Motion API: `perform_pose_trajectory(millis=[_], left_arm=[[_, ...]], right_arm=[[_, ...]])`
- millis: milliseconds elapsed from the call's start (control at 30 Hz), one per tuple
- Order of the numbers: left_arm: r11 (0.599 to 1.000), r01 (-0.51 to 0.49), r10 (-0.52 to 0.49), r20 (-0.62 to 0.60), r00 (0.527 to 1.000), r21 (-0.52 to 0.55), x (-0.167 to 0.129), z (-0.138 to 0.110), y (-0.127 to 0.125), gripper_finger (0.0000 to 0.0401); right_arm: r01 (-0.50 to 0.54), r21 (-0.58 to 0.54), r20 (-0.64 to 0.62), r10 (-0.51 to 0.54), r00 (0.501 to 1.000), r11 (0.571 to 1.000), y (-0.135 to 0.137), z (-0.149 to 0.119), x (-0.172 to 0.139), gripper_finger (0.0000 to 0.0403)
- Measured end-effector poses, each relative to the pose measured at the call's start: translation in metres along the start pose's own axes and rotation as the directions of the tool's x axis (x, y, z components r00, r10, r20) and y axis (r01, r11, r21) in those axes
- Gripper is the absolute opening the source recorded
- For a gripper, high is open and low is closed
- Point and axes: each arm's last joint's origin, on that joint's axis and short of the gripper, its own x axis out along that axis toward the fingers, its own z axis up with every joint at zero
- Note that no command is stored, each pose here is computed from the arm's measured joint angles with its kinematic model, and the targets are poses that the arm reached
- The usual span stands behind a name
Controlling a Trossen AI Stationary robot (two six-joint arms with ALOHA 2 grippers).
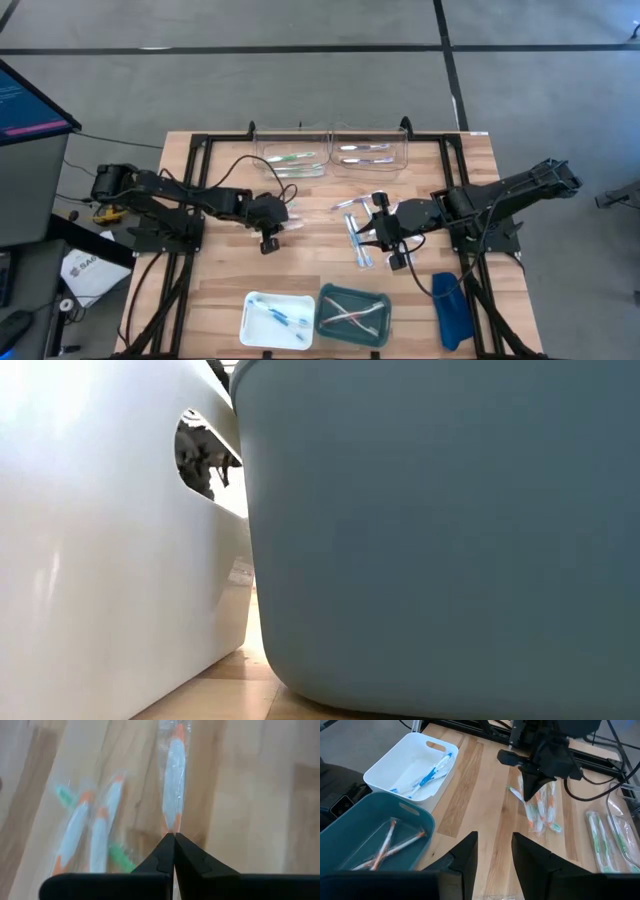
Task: Pick & Place Toothbrushes
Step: Put the orange toothbrush into the green bin
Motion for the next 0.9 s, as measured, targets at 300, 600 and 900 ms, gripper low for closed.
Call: perform_pose_trajectory(millis=[300, 600, 900], left_arm=[[0.99, 0.041, -0.053, 0.09, 0.994, 0.132, -0.014, 0.018, -0.026, 0.0], [0.955, 0.123, -0.196, 0.262, 0.945, 0.271, -0.022, 0.032, -0.05, 0.0], [0.898, 0.203, -0.374, 0.433, 0.82, 0.391, -0.035, 0.047, -0.071, 0.0]], right_arm=[[-0.001, 0.014, -0.012, 0.002, 1.0, 1.0, 0.0, -0.001, 0.0, 0.0113], [-0.002, 0.021, -0.016, 0.002, 1.0, 1.0, 0.0, -0.002, 0.0, 0.0113], [-0.002, 0.02, -0.023, 0.003, 1.0, 1.0, 0.0, -0.002, 0.0, 0.0113]])
